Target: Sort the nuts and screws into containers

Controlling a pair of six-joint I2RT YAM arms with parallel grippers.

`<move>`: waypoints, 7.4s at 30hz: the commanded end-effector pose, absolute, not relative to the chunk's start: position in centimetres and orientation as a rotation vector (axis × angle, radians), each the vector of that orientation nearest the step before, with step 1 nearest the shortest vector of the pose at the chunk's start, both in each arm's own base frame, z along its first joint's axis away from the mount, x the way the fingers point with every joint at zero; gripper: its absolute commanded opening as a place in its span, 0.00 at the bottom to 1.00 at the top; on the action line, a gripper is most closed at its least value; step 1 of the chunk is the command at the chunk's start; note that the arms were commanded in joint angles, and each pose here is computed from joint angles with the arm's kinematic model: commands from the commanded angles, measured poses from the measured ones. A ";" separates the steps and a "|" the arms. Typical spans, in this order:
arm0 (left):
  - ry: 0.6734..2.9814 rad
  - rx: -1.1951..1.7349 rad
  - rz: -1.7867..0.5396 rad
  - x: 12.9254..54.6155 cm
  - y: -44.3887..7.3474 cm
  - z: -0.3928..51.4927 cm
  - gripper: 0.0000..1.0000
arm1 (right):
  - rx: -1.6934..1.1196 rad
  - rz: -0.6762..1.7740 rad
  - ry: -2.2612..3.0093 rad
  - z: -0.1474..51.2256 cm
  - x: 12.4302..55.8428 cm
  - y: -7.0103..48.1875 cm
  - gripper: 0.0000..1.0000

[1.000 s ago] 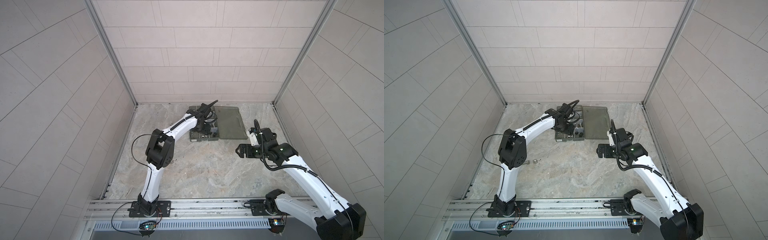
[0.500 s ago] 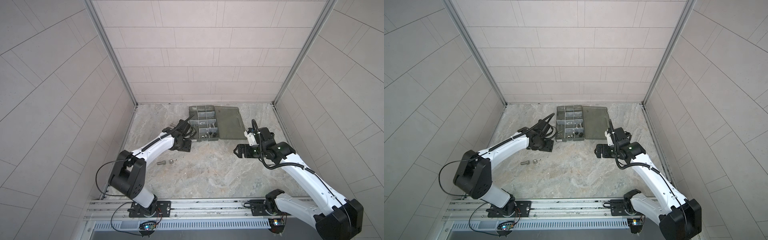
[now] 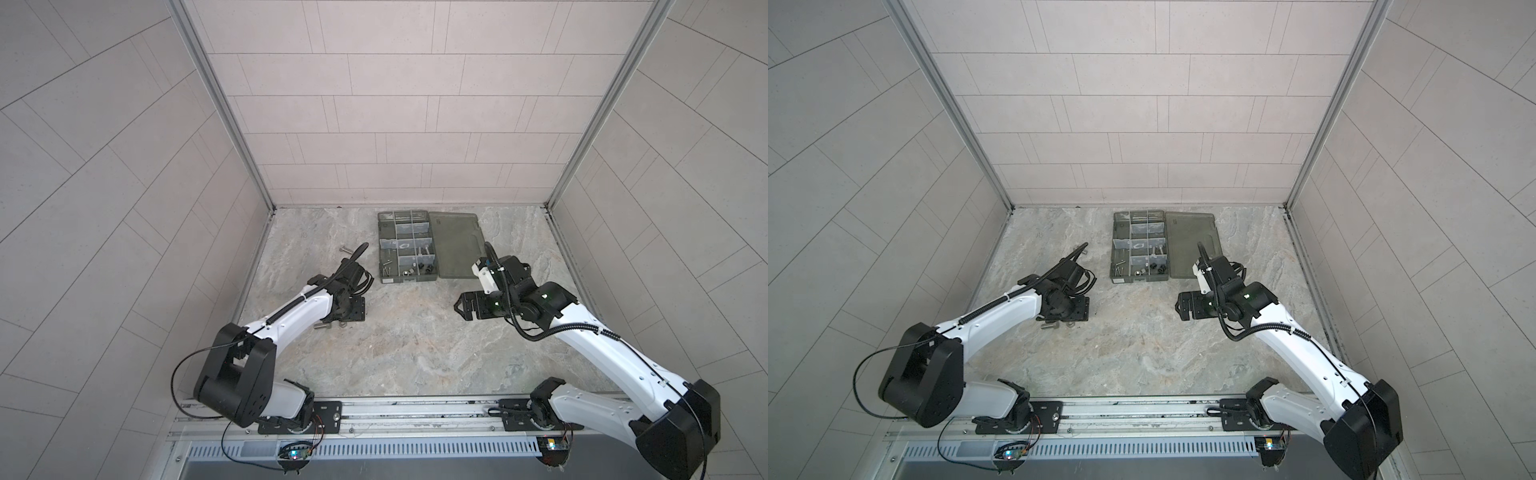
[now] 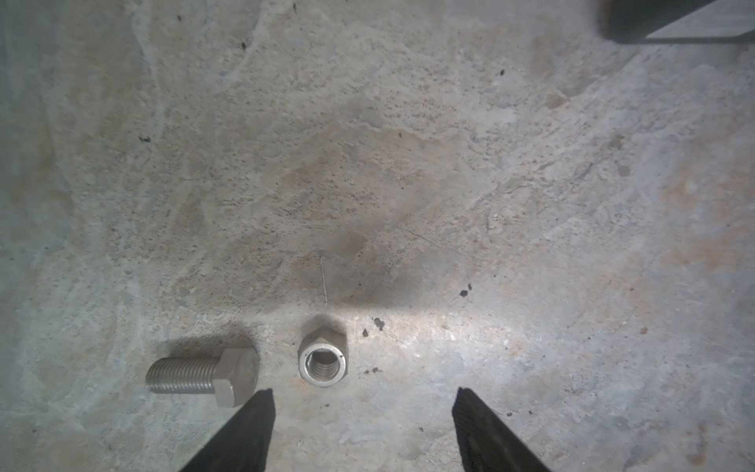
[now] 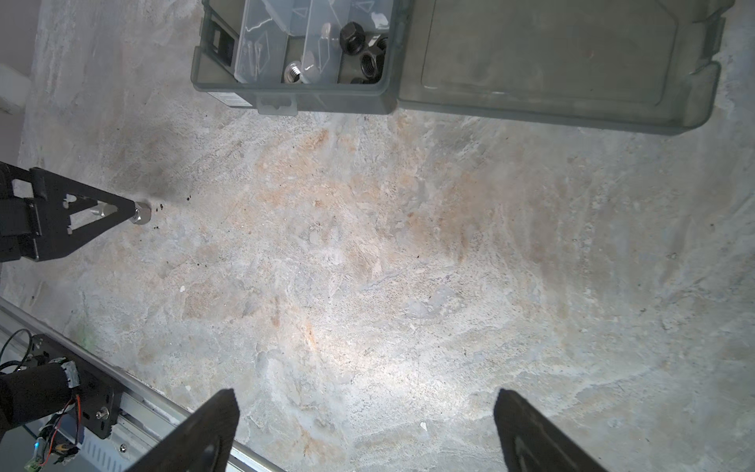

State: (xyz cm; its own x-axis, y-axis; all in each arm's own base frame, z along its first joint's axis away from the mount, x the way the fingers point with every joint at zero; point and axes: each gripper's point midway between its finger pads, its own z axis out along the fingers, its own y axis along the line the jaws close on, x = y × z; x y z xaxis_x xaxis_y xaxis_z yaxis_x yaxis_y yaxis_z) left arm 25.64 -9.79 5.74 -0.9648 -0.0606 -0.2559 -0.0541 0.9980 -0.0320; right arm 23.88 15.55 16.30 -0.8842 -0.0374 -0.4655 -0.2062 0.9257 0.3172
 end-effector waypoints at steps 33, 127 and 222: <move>2.982 -0.189 -0.009 24.9 -9.0 0.6 0.54 | -0.182 0.433 2.615 16.4 24.4 15.3 0.99; 2.509 -0.280 -0.149 30.2 -5.9 17.3 0.81 | -0.290 0.434 2.626 18.1 36.2 25.6 0.74; 2.667 -0.751 0.091 50.3 -4.7 1.5 0.18 | -0.136 0.163 2.752 13.1 32.1 14.2 0.90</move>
State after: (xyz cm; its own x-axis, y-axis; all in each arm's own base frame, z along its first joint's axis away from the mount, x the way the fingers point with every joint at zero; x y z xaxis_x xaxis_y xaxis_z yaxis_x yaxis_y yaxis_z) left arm 51.41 -5.03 2.09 -0.7714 -0.5002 -0.3934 -0.5223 0.8508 -0.0576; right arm 32.21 14.17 13.12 -0.9150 -0.0766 -0.3961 -0.1220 0.9884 0.0907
